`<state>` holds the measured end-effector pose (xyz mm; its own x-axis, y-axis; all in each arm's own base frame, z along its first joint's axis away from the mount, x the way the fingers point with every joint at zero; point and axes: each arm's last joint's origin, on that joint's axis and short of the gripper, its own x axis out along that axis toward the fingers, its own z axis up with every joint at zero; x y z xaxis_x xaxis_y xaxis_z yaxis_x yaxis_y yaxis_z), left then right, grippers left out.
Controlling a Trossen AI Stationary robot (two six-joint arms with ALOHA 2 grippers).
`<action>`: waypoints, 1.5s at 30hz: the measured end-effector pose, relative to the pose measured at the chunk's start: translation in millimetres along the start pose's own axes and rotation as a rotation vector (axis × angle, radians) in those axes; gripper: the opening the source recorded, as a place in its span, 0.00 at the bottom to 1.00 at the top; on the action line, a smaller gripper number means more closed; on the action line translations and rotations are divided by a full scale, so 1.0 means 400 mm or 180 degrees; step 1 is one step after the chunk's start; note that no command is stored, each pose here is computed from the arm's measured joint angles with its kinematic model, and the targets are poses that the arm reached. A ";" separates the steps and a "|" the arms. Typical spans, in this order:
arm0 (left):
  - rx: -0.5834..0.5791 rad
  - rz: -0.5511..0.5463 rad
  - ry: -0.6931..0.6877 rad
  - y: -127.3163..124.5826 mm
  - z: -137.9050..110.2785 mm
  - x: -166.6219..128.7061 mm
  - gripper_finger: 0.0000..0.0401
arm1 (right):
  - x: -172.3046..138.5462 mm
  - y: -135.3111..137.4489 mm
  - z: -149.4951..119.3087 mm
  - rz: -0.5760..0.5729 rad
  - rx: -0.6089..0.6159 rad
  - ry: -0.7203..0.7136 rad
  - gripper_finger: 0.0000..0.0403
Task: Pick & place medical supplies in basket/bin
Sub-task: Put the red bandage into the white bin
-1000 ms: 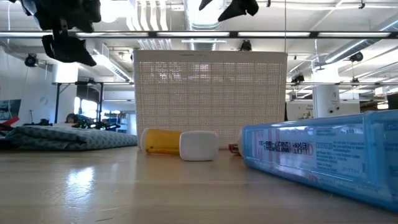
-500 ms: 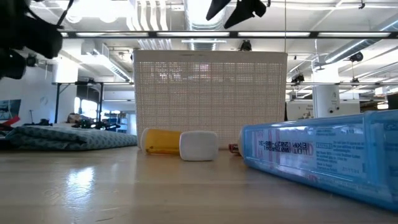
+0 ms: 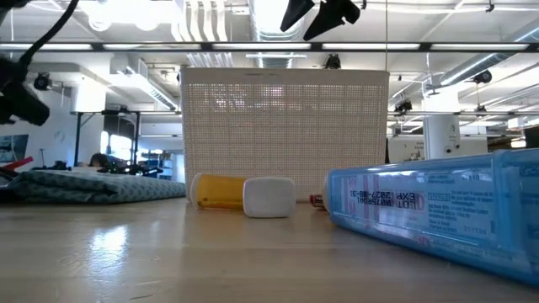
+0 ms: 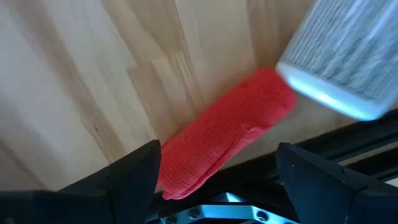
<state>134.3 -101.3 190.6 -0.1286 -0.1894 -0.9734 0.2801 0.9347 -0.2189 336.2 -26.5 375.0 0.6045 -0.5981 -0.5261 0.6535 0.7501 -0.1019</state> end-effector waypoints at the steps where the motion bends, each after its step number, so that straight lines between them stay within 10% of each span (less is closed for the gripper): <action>1: 0.0047 0.0029 0.0090 -0.004 0.004 0.011 0.74 | 0.000 0.000 0.000 0.0000 0.0000 0.0000 0.83; 18: 0.0356 0.0729 0.0634 -0.018 0.031 0.109 0.70 | 0.006 -0.002 -0.010 -0.0031 -0.0070 0.0064 0.82; 30: -0.0532 0.0642 0.0349 0.027 0.067 0.081 0.23 | 0.005 -0.004 -0.017 -0.0060 -0.0075 0.0140 0.82; 36: -0.1212 0.0626 -0.0399 0.087 0.105 -0.009 0.16 | 0.005 -0.003 -0.017 -0.0057 0.0108 0.0135 0.82; 45: -0.1565 0.0668 -0.2800 0.142 0.082 -0.322 0.17 | -0.012 0.003 -0.017 -0.0003 0.0136 0.0110 0.82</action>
<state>197.8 -33.6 301.3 0.6756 0.0234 -0.7369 -0.2291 0.9567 -0.1797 330.9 -20.9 371.6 0.5884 -0.5881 -0.5548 0.6732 0.7364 -0.0666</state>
